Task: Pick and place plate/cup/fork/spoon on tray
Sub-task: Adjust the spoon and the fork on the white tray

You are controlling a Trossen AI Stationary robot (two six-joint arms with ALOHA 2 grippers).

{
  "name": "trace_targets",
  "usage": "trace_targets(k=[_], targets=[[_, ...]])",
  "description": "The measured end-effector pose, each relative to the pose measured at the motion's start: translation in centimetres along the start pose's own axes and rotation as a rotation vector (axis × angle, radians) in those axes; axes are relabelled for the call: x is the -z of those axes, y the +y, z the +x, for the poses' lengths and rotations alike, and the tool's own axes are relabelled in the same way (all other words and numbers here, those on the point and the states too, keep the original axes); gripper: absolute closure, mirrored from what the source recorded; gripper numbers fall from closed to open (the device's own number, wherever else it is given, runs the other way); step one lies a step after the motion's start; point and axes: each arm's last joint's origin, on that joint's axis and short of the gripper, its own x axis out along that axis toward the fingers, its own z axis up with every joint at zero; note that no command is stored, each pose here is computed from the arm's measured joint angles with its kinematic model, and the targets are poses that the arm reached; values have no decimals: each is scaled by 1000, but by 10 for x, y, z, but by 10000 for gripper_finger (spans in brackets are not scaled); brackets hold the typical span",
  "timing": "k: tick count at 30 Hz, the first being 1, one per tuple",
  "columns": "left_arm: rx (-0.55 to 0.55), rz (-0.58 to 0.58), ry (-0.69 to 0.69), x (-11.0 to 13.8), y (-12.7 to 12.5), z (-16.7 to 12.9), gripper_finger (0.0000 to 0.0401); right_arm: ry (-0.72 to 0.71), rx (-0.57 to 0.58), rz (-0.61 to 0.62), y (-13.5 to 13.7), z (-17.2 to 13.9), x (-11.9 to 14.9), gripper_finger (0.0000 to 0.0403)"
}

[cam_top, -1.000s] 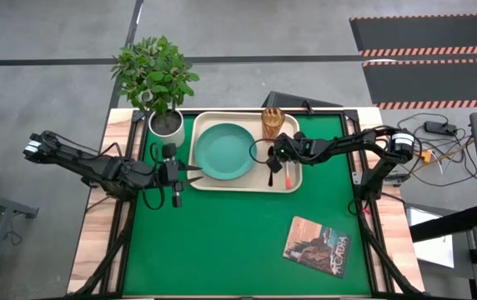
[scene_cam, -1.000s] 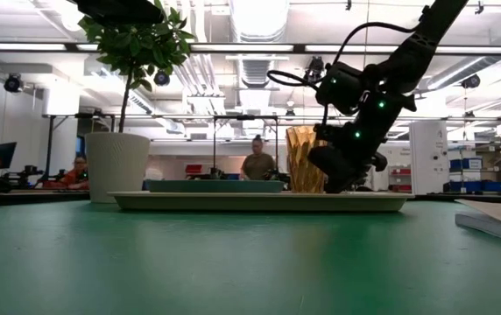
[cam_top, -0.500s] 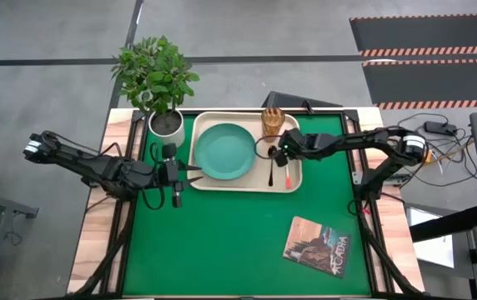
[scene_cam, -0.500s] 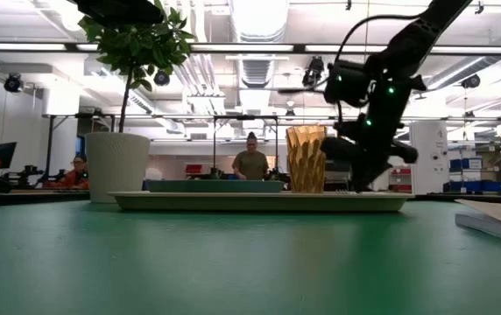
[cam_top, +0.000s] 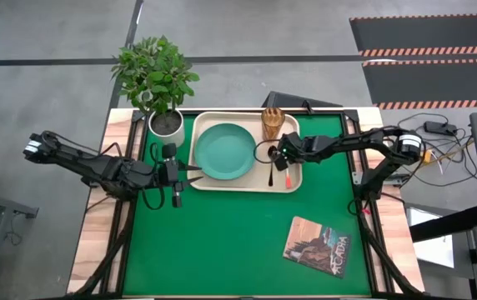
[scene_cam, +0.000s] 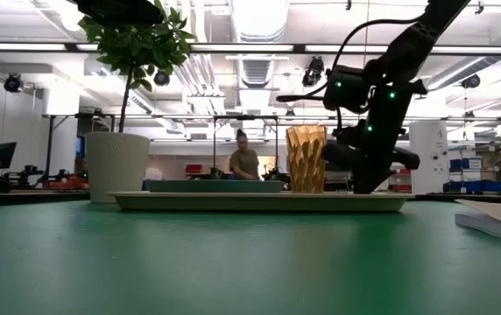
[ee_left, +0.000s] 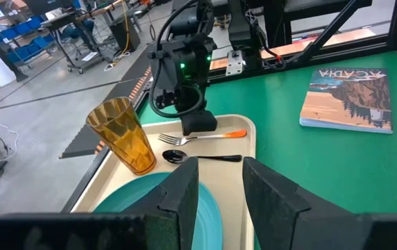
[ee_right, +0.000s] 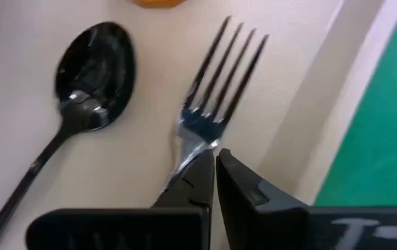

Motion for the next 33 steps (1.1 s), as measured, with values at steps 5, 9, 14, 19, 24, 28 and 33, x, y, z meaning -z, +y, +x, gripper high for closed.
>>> trace_targets(k=[5,9,14,19,24,28,33], targets=[[0,0,0,0,0,0,305,0,-22,7,3,-1,1,394],[0,0,0,0,0,0,305,-2,-25,8,4,-1,2,394],[0,0,0,0,0,0,305,-2,-27,25,5,-1,2,394],[0,0,0,0,0,0,305,-9,-37,25,7,-2,3,394],[0,0,0,0,0,0,305,-33,-71,25,15,-4,5,394],[0,0,0,0,0,0,305,-29,-64,13,16,-5,7,394],[0,0,0,0,0,0,305,-6,-41,4,16,-10,5,394]])
